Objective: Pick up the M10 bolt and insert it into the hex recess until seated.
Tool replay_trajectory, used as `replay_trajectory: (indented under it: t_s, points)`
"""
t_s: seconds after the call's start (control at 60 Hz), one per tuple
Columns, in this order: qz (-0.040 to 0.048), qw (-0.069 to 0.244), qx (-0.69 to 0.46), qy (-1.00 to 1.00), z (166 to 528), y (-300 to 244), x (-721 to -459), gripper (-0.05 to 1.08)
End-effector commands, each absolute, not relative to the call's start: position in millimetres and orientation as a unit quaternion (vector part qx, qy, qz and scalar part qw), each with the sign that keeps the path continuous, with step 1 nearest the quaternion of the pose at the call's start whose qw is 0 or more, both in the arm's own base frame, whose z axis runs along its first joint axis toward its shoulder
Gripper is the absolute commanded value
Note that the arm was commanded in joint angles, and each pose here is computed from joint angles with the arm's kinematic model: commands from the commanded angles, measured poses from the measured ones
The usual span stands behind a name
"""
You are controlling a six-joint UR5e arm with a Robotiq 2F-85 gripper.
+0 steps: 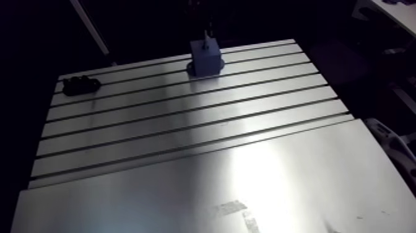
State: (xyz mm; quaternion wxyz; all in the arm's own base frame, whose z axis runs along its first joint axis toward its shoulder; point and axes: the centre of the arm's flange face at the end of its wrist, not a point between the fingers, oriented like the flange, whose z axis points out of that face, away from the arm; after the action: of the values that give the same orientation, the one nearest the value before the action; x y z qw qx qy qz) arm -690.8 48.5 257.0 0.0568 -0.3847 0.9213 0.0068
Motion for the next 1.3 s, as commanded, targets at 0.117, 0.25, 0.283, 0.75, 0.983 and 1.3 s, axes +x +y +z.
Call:
replay_trajectory:
  t_s: [0.117, 0.25, 0.283, 0.75, 0.983, 1.3]
  points:
    - [0.0095, 0.051, -0.391, 0.919, 264.1, 49.8, -693.9, 1.01]
    - [0.009, 0.052, -0.392, 0.919, 264.1, 50.7, -693.7, 1.02]
    - [0.0084, 0.052, -0.393, 0.918, 263.4, 50.7, -693.3, 1.02]
    - [0.0046, 0.057, -0.394, 0.917, 257.2, 48.7, -690.0, 1.02]
    - [0.0071, 0.055, -0.394, 0.917, 259.0, 49.4, -691.8, 1.02]
    - [0.0053, 0.059, -0.394, 0.917, 255.6, 49.0, -689.8, 1.02]
